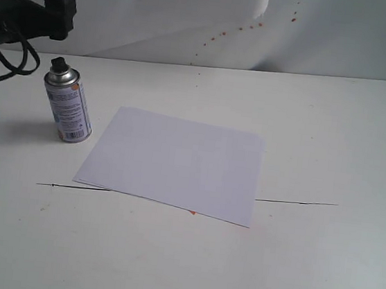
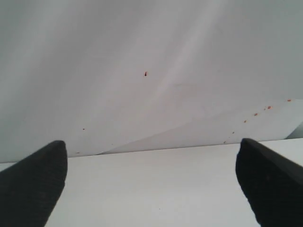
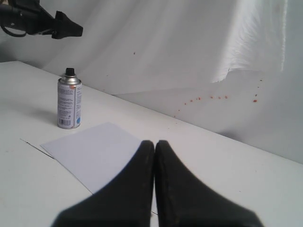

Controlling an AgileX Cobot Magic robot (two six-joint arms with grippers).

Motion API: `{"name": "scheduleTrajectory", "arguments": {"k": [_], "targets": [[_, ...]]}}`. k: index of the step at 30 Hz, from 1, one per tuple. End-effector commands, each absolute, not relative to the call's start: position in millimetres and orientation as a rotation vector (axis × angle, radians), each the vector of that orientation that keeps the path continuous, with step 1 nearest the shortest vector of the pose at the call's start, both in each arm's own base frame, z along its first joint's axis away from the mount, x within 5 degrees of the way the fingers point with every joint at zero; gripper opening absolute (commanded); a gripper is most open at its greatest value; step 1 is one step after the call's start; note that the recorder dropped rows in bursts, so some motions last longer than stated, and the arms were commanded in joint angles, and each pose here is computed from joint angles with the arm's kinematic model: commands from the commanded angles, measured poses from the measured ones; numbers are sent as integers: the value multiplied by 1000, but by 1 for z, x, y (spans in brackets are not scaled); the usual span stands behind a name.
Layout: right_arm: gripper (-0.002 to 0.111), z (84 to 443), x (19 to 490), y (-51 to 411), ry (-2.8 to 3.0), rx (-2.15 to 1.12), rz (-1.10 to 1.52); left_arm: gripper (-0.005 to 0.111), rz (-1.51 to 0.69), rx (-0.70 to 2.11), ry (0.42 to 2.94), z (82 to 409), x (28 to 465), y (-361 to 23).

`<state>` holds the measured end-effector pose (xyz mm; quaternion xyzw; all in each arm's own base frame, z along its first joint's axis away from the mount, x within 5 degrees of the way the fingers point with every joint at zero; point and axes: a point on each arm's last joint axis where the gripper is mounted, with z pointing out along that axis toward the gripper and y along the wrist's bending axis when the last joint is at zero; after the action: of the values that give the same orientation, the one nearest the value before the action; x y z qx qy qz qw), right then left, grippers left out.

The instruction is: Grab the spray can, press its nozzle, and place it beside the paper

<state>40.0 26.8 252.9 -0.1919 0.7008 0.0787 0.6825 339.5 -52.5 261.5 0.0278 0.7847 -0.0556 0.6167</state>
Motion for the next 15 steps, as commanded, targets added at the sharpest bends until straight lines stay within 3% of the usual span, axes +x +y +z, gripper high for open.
{"name": "scheduleTrajectory", "arguments": {"k": [1,9,14,15], "targets": [[0,251,40,27,1575,-433,184,75,-140,57,1816,281,327,-51],[0,251,40,27,1575,-433,184,25,-157,67,1838,311,300,-48],[0,251,40,27,1575,-433,184,0,-165,74,1843,326,283,-46],[0,251,40,27,1575,-433,184,0,-167,75,1847,328,279,-45]]}}
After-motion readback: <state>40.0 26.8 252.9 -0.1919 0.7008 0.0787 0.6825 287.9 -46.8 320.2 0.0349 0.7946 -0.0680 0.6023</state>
